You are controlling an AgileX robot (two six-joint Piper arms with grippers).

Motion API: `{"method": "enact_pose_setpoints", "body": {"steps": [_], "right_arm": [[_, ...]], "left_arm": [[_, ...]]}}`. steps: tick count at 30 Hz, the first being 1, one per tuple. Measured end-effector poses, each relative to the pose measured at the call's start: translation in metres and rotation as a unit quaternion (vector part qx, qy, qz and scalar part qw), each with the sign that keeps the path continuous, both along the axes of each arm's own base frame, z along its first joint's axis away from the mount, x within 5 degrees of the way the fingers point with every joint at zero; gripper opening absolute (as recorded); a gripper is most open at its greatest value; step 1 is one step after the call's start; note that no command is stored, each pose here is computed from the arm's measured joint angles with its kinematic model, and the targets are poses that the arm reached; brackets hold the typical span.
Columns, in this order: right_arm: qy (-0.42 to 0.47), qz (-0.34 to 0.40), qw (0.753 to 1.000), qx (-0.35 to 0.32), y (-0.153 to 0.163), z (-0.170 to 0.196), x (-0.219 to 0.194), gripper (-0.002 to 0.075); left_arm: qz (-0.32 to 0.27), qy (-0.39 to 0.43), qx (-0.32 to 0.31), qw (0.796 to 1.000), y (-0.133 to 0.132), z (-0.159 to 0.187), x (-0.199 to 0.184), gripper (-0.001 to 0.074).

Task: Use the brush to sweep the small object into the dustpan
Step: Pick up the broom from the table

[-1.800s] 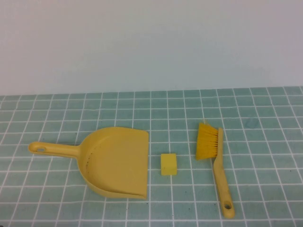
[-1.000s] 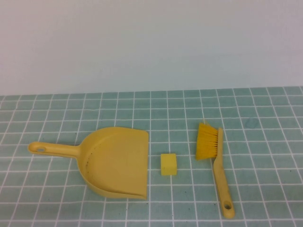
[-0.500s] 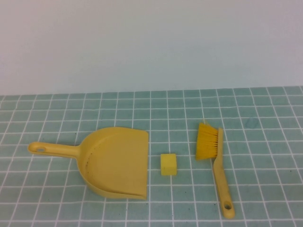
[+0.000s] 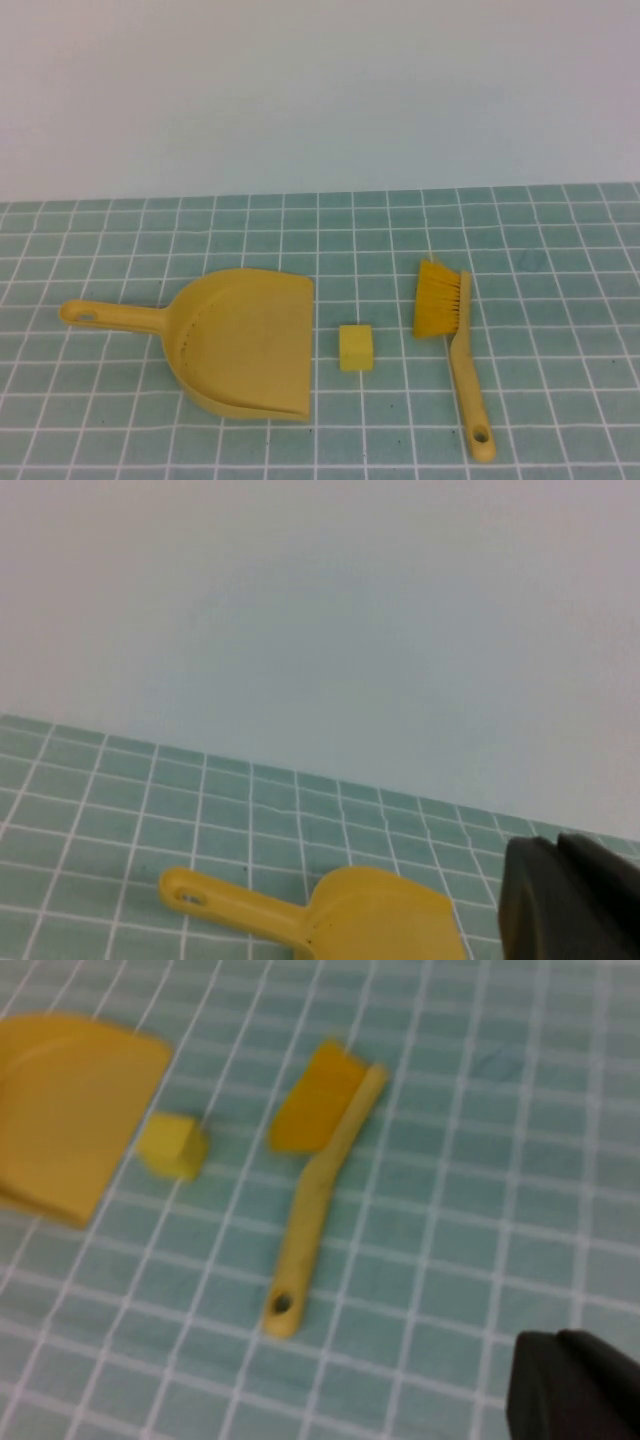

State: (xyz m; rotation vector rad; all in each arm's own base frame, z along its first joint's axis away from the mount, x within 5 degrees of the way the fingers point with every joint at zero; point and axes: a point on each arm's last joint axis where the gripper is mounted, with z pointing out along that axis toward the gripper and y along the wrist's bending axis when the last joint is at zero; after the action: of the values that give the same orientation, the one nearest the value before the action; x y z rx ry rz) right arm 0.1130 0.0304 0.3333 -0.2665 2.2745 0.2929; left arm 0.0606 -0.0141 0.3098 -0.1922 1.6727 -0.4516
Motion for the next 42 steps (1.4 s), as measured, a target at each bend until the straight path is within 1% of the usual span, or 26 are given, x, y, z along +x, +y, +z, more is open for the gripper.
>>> {"method": "enact_pose_setpoints", "body": {"steps": [2, 6, 9, 13, 17, 20, 23, 26, 28, 29, 31, 33, 36, 39, 42], "right_arm": [[0.055, 0.023, 0.998, 0.011, 0.006, 0.003, 0.022, -0.0001], [0.159, 0.052, 0.986, 0.027, 0.016, -0.005, 0.07, -0.0001], [0.22, 0.07, 0.973, 0.023, 0.029, -0.019, 0.106, 0.0], [0.294, 0.094, 0.951, -0.02, 0.068, -0.047, 0.142, 0.0001], [0.328, 0.118, 0.933, -0.089, 0.124, -0.077, 0.166, 0.0001], [0.325, 0.131, 0.931, -0.104, 0.156, -0.088, 0.181, 0.0001], [0.345, 0.11, 0.927, -0.101, 0.168, -0.102, 0.194, 0.0002], [0.381, 0.098, 0.911, -0.128, 0.169, -0.126, 0.201, 0.0012], [0.399, 0.094, 0.899, -0.151, 0.167, -0.139, 0.202, 0.0037], [0.405, 0.091, 0.896, -0.157, 0.166, -0.142, 0.203, 0.0064], [0.41, 0.085, 0.894, -0.161, 0.166, -0.146, 0.204, 0.0146], [0.408, 0.075, 0.895, -0.164, 0.166, -0.146, 0.204, 0.0252], [0.399, 0.058, 0.899, -0.171, 0.167, -0.146, 0.205, 0.0372], [0.397, 0.054, 0.902, -0.163, 0.167, -0.149, 0.205, 0.0413], [0.399, 0.049, 0.901, -0.161, 0.168, -0.155, 0.201, 0.042]], "left_arm": [[0.002, 0.007, -0.005, 1.0, 0.0, 0.0, 0.007, -0.0001], [-0.003, 0.035, -0.063, 0.997, -0.004, -0.002, 0.019, -0.0001], [-0.018, 0.086, -0.032, 0.996, -0.007, -0.011, 0.031, -0.0001], [-0.047, 0.18, 0.004, 0.983, -0.013, -0.031, 0.049, -0.0001], [-0.058, 0.216, 0.018, 0.975, -0.016, -0.04, 0.062, -0.0003], [-0.054, 0.215, 0.01, 0.975, -0.016, -0.041, 0.068, -0.0003], [-0.053, 0.206, -0.011, 0.977, -0.017, -0.035, 0.07, -0.0002], [-0.06, 0.199, -0.012, 0.978, -0.018, -0.028, 0.07, -0.0002], [-0.065, 0.202, -0.01, 0.977, -0.019, -0.027, 0.07, -0.0003], [-0.065, 0.2, -0.01, 0.977, -0.019, -0.026, 0.07, -0.0002], [-0.067, 0.2, -0.006, 0.977, -0.019, -0.026, 0.07, -0.0002], [-0.067, 0.2, -0.007, 0.977, -0.019, -0.026, 0.07, -0.0002], [-0.07, 0.199, -0.01, 0.977, -0.02, -0.026, 0.07, -0.0002], [-0.074, 0.197, -0.001, 0.978, -0.02, -0.026, 0.07, -0.0003], [-0.074, 0.197, -0.001, 0.978, -0.02, -0.026, 0.07, -0.0002]]}}
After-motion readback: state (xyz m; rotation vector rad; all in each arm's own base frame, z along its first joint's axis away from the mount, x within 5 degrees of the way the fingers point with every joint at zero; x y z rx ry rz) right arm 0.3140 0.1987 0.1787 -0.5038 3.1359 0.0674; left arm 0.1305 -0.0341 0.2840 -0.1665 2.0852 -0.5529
